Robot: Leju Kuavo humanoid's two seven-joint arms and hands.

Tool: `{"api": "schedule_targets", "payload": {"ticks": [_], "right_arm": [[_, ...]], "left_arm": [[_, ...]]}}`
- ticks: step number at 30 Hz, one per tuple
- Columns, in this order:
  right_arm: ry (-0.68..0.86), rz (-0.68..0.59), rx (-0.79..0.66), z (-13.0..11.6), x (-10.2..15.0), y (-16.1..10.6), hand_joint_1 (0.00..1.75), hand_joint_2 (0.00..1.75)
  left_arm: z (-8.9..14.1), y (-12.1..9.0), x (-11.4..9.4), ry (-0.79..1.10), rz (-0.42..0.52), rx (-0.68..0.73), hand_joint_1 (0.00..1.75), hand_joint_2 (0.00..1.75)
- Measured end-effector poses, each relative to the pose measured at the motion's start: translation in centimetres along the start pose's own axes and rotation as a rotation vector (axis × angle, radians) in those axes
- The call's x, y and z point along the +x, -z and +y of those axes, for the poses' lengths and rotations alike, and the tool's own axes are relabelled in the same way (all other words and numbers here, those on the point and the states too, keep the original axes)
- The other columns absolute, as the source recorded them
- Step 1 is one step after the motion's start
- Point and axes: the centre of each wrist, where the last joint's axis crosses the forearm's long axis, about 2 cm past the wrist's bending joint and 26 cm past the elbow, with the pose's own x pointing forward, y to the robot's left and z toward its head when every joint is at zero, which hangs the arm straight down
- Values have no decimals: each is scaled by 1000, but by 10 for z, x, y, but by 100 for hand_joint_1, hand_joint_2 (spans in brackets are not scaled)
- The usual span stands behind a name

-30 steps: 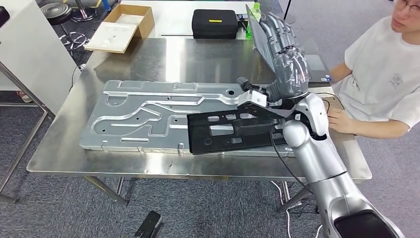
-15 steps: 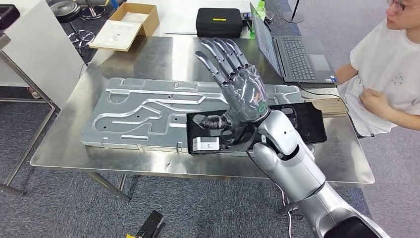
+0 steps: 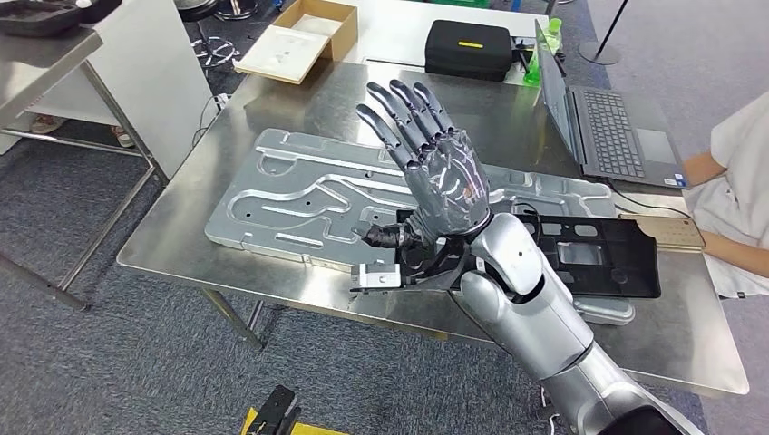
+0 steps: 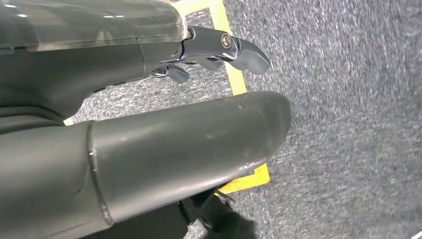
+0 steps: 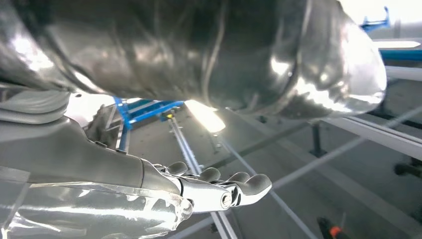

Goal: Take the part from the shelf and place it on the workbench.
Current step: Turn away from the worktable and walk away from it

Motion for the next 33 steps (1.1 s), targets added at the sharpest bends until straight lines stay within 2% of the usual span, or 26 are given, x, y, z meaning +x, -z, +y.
{"api": "schedule_targets", "payload": {"ticks": [18,27,33], "right_arm": [[5,-5,-30,-2,5,0,0,0],[18,28,-28,4,10,-22,0,0],[19,22,-32,4,11,-23,0,0]], "left_arm": [[2,-1,-2,13,29,42,0,0],[3,-4,-8,11,54,55,0,0],[5,-5,-12,-3,46,69,0,0]]}}
